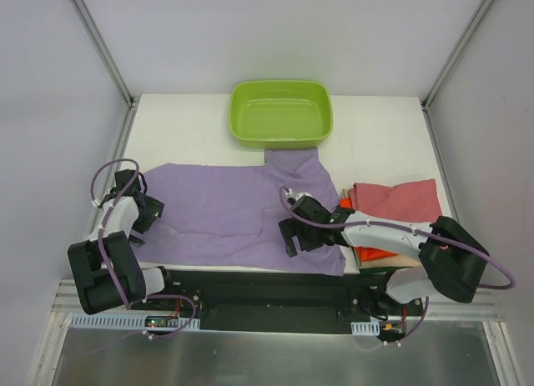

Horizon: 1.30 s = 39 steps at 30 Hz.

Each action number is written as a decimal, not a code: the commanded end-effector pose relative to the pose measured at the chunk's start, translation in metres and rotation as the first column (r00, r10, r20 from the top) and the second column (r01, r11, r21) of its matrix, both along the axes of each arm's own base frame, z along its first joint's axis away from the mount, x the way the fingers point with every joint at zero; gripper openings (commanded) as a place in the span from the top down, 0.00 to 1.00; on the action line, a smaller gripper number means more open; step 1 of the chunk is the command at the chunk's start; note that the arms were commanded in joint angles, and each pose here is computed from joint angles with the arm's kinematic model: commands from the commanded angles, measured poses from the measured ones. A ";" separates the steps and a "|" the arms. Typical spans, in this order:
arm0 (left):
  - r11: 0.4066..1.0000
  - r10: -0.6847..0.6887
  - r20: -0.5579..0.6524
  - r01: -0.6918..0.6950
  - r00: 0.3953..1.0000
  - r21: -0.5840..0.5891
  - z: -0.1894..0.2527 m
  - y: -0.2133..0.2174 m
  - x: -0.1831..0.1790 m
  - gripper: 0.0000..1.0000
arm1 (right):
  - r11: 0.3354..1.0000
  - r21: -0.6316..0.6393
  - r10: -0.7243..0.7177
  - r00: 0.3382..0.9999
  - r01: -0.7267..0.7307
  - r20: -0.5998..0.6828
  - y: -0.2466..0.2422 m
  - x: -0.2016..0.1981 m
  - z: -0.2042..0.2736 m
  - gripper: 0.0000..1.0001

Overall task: Fold and stack the t-shirts
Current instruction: Fold the flattened tshirt in 1/3 of the way

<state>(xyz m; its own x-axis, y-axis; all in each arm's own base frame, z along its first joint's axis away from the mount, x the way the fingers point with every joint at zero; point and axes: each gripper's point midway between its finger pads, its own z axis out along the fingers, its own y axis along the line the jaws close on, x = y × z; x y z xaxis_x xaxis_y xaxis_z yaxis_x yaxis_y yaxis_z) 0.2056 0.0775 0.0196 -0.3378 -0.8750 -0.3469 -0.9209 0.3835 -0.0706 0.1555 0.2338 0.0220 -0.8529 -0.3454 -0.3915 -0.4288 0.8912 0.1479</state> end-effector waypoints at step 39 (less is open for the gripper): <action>0.967 0.246 0.159 -0.254 0.956 0.031 0.055 0.017 -0.019 0.01 | 0.999 0.043 -0.009 0.973 -0.001 0.232 -0.021 0.052 0.067 0.04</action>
